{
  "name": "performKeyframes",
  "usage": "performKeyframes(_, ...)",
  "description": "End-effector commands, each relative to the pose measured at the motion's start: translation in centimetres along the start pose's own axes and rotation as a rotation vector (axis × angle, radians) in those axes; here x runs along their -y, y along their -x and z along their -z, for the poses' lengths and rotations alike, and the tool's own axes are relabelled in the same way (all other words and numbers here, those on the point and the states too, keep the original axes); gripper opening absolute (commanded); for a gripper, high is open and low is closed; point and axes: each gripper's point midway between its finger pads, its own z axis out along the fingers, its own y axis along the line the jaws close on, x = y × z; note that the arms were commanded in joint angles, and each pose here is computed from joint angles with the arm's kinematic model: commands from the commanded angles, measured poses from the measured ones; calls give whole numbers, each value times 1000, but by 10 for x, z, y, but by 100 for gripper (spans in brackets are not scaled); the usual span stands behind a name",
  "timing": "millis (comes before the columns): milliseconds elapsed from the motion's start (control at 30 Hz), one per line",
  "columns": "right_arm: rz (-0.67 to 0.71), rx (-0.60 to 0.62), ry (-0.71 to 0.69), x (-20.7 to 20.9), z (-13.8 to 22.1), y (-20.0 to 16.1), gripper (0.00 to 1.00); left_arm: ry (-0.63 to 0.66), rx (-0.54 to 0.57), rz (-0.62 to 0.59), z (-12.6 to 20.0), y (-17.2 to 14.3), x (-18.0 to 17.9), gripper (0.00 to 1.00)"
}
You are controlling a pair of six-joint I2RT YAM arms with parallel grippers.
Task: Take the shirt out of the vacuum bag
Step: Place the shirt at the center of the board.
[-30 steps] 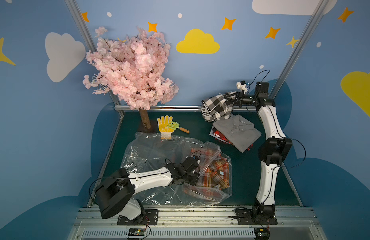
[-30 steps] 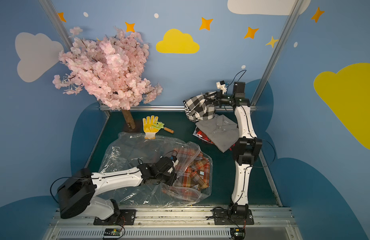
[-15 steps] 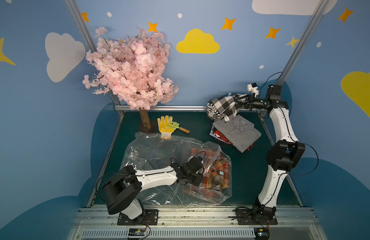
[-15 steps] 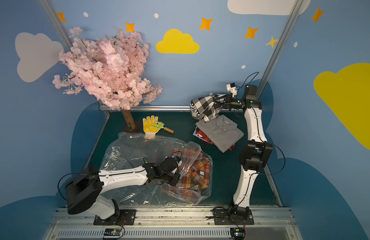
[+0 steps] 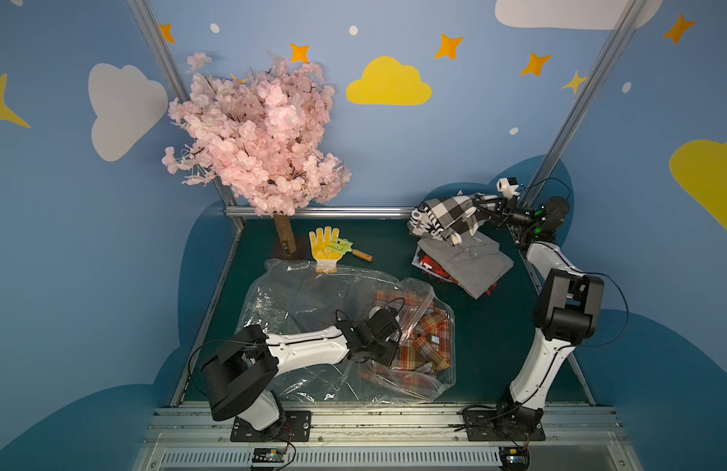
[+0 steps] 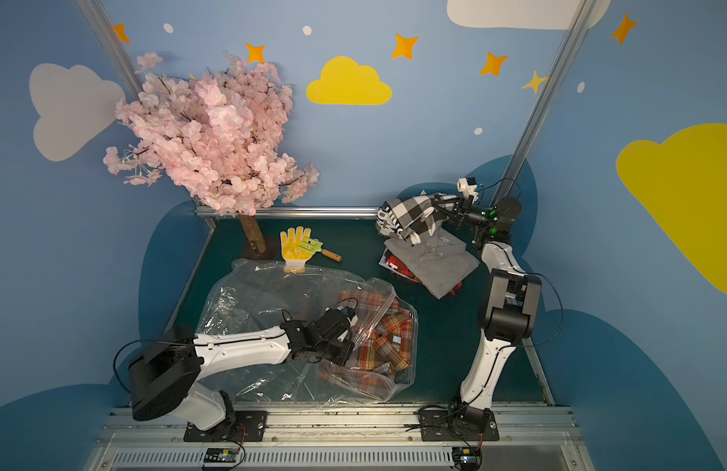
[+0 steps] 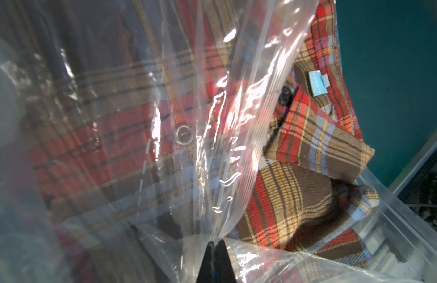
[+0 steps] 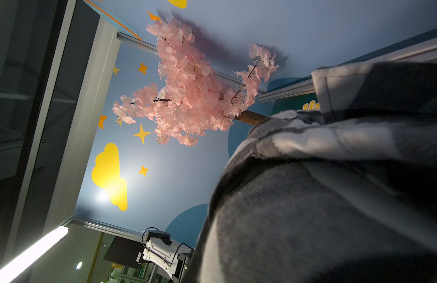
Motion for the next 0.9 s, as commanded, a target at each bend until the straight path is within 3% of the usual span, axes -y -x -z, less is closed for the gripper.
performKeyframes(0, 117, -15, 18, -29, 9, -16, 0, 9, -10, -9, 4, -2, 1, 3)
performKeyframes(267, 30, 37, -64, -17, 15, -46, 0, 6, 4, -11, 5, -2, 0, 3)
performKeyframes(400, -1, 80, -309, 6, 30, -76, 0, -6, 2, -12, 4, -3, 2, 3)
performKeyframes(567, -124, 127, -374, 42, 58, -90, 0, -13, -2, -21, 1, -6, 2, 3)
performKeyframes(867, -172, 122, -438, 65, 72, -111, 0, -9, 9, -21, 5, -8, -1, 3)
